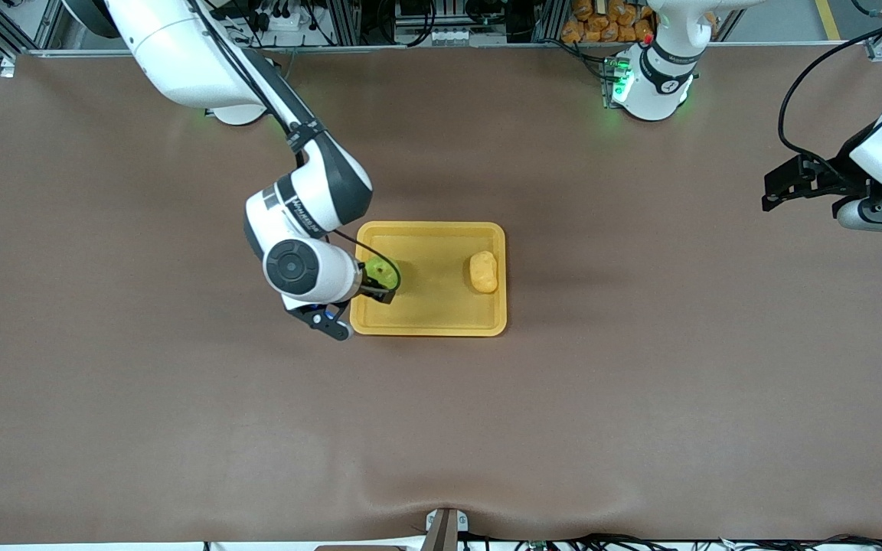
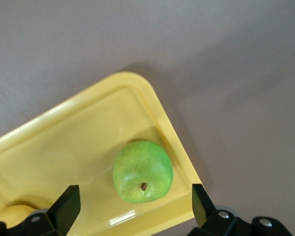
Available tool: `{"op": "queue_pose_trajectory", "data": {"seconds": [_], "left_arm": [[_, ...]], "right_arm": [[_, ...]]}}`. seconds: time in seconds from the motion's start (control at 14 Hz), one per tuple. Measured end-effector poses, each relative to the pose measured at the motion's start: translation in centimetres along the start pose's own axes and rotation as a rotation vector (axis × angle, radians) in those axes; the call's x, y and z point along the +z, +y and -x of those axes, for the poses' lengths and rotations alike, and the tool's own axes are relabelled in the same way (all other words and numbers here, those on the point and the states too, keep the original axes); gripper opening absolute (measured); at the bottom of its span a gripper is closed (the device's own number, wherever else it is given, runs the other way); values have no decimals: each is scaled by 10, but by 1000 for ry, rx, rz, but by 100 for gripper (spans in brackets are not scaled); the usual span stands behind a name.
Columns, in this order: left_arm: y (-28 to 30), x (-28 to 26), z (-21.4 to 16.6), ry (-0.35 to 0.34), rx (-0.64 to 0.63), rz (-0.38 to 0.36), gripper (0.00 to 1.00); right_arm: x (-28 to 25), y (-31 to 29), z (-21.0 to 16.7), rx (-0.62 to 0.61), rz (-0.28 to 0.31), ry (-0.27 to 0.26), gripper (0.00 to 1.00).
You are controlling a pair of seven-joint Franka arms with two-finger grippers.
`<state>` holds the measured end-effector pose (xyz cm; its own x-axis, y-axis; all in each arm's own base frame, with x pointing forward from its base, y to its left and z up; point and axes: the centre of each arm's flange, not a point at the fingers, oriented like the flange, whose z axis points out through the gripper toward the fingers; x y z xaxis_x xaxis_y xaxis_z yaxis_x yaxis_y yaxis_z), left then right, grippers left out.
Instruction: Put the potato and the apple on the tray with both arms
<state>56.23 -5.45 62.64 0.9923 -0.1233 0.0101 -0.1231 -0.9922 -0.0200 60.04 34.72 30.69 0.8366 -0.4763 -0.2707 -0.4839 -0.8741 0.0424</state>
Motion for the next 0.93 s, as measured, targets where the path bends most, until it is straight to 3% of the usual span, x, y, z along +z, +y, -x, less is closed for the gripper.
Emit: {"op": "queue_pose_trajectory", "data": {"seconds": [0.93], "left_arm": [[-1, -1, 0, 0, -3, 0, 100]], "right_arm": [[-147, 63, -53, 94, -13, -33, 100]]}}
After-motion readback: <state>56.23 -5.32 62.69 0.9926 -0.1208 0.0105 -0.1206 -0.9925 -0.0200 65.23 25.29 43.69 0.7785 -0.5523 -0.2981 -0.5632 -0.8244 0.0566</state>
